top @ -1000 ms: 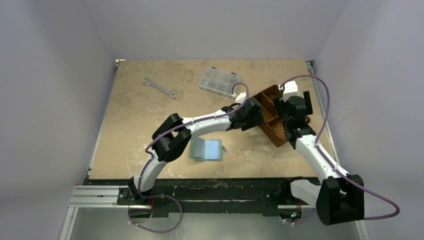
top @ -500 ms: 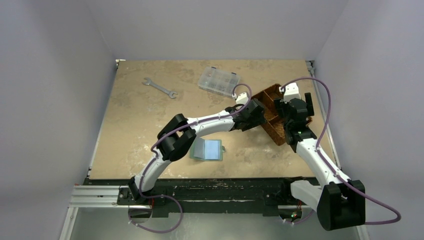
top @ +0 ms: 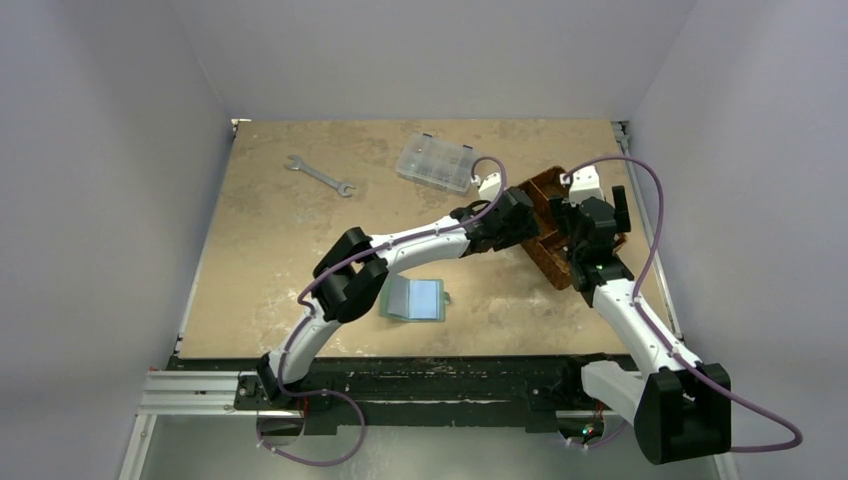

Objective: Put the credit cards into the card holder
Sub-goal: Pick up the credit card from the storage box.

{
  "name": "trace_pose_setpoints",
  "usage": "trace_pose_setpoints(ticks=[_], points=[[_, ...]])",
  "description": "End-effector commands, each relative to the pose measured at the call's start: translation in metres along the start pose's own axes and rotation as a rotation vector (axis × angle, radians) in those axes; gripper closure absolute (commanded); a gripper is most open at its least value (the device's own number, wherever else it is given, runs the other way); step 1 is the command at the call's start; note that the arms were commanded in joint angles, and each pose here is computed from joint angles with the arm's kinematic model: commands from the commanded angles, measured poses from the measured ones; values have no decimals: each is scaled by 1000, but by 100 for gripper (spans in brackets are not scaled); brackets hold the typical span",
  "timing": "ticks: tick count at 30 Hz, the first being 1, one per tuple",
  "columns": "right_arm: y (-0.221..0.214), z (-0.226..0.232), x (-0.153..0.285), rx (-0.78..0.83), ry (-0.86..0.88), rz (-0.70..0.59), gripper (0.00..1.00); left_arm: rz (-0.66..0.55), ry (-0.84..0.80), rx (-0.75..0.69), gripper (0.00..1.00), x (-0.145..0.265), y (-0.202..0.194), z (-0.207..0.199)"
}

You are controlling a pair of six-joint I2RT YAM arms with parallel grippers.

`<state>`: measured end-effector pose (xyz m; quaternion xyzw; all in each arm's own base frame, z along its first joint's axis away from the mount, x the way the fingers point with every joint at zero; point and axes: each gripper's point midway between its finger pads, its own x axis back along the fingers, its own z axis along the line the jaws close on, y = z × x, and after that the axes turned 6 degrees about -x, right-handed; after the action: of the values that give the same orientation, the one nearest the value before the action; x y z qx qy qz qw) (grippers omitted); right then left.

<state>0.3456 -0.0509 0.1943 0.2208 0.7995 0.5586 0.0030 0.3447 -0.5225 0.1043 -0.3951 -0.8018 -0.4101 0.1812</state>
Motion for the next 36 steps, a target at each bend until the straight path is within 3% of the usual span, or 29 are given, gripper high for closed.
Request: trace_pose_setpoints(ticks=[1, 13, 21, 26, 36], points=[[10, -15, 3, -23, -82, -37, 1, -44, -37, 34, 38, -7, 17, -17], [0, -6, -5, 19, -35, 6, 2, -10, 84, 25, 45, -31, 16, 17], [-11, 10, -11, 59, 46, 42, 4, -5, 136, -27, 64, -30, 27, 40], [-23, 24, -7, 97, 136, 85, 15, -29, 146, -31, 75, -12, 38, 49], [-52, 32, 12, 117, 187, 218, 31, -72, 127, 3, 85, 15, 48, 59]])
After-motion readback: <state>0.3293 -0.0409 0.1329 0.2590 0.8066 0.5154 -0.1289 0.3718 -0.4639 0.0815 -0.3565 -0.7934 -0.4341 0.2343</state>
